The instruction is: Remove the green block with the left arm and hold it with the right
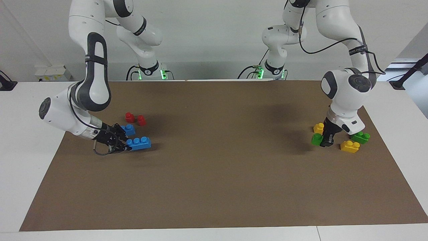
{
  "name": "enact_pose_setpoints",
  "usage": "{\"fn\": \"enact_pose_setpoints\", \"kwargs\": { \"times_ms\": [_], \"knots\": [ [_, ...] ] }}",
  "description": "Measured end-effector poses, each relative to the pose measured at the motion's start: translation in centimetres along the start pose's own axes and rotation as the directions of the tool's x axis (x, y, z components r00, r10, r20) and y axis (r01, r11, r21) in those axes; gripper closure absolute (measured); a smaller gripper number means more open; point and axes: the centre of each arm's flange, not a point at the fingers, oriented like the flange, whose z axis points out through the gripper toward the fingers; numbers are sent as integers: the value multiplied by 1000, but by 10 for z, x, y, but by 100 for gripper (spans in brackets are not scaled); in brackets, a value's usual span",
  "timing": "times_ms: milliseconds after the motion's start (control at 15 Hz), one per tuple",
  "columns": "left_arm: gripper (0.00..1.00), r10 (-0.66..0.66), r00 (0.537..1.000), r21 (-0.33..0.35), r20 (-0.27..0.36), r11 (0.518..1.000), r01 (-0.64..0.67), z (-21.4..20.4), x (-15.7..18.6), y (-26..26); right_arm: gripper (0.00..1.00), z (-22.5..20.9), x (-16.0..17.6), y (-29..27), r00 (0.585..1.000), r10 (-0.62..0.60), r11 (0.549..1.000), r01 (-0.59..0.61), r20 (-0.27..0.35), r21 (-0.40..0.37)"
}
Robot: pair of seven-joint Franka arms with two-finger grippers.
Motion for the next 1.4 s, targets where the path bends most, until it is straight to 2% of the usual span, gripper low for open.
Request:
{"fn": "enact_pose_setpoints", "kwargs": {
  "times_ms": [400, 867, 933, 1067, 1333, 1400],
  "knots": [
    [66, 51, 999, 6, 11, 999, -51, 37, 0, 3, 66, 28, 14, 1, 999, 20, 1000, -19, -27, 19],
    [66, 59, 998, -21, -4, 998, -59, 47, 10, 2, 66, 44, -6, -1, 1000, -12, 1000, 12, -29, -2],
    [62, 60, 998, -24, -5, 998, -60, 48, 10, 2, 60, 44, -7, -1, 999, -13, 1000, 13, -29, -2],
    [58, 66, 998, -31, -8, 997, -66, 48, 10, 3, 41, 42, -8, -2, 999, -14, 1000, 14, -30, 1],
    [19, 73, 997, -36, -11, 997, -74, 47, 9, 5, 2, 22, -16, -4, 998, -42, 999, 42, -43, -5],
    [11, 75, 997, -37, -11, 996, -76, 47, 9, 6, 0, 12, -21, -4, 997, -61, 998, 60, -54, -16]
  ]
}}
